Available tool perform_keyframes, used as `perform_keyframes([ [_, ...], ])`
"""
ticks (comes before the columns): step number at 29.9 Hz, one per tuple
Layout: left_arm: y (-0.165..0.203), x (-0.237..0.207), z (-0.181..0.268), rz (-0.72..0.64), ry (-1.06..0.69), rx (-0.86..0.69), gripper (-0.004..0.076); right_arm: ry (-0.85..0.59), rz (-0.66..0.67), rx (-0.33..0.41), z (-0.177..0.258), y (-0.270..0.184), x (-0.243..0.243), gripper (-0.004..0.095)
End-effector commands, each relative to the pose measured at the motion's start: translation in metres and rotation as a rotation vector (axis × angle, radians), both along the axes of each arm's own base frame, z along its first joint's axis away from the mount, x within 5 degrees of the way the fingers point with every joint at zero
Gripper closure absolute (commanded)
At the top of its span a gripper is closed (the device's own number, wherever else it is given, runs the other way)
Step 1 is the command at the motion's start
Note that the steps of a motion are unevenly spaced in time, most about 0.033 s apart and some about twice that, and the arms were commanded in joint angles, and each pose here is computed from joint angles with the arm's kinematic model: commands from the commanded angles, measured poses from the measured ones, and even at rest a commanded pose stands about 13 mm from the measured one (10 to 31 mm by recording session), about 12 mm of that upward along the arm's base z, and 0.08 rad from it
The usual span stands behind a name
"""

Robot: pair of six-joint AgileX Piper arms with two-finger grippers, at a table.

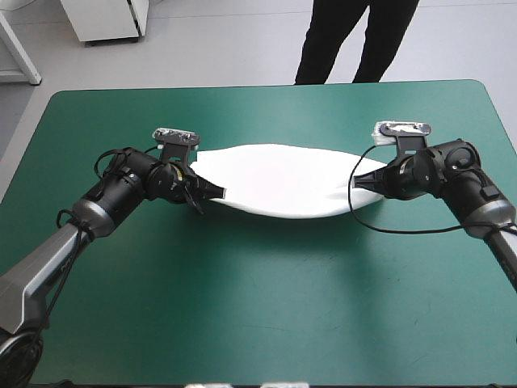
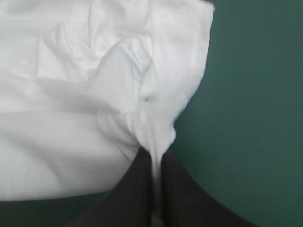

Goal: Fold the cloth

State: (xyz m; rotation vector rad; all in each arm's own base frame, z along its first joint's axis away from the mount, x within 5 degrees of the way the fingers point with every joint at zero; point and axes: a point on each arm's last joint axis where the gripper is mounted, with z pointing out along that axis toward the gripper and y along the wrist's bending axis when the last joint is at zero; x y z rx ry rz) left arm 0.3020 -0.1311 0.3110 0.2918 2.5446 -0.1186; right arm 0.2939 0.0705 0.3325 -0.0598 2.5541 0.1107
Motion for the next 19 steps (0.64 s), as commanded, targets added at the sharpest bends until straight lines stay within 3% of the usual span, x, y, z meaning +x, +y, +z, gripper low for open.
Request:
perform_keyframes([
  [1,-0.004,0.020,0.023,0.002,-0.140,0.004,0.0734,-0.172,-0.010,0.009,0.031,-0.004,0.012,0.0925],
  [9,-0.008,0.078,0.029,0.053,-0.212,-0.019,0.0734,-0.241,-0.091,0.041,0.028,-0.015,0.065,0.0925],
  [14,-0.008,0.112,0.025,0.082,-0.238,-0.027,0.0734,-0.210,-0.119,0.039,0.013,-0.019,0.100,0.0925],
  [19,-0.015,0.140,-0.003,0.071,-0.213,-0.005,0.0734,-0.180,-0.130,0.050,-0.008,-0.017,0.134,0.0925],
])
